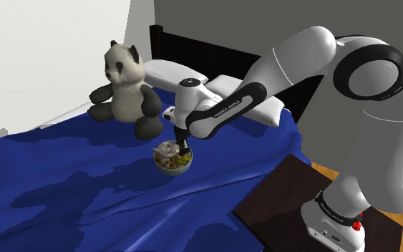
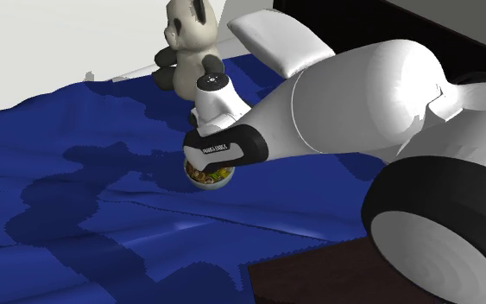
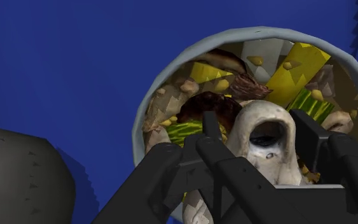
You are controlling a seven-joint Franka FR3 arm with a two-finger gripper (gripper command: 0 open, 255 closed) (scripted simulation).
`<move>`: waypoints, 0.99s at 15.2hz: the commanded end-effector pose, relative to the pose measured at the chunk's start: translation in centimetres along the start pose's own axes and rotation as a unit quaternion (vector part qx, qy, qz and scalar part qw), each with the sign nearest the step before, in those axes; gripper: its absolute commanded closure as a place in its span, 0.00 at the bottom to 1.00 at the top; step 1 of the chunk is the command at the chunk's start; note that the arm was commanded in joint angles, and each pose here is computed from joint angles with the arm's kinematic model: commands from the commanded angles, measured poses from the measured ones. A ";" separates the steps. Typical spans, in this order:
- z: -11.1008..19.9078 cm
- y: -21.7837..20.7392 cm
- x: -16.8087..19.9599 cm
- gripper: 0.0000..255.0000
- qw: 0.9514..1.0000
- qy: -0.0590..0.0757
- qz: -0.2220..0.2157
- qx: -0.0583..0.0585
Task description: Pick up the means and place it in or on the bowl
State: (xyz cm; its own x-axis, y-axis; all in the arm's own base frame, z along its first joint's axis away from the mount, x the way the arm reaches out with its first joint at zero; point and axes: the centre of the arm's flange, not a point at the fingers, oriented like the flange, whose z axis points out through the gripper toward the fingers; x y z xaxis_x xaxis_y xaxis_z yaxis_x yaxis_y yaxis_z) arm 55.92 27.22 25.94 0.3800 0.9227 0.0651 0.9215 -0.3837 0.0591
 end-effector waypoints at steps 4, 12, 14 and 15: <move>0.3 -0.1 -0.4 0.00 1.000 -0.003 0.000 0.003; -4.6 -0.1 -0.1 0.00 1.000 -0.003 0.000 0.002; -4.6 -0.1 -0.1 0.00 1.000 -0.003 0.000 0.002; -4.6 -0.1 -0.1 0.00 1.000 -0.003 0.000 0.002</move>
State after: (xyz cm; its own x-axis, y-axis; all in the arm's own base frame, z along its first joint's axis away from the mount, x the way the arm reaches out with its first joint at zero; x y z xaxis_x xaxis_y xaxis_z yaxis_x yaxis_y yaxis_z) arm 55.45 26.93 30.42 0.3811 0.9226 0.0597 0.9216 -0.3842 0.0543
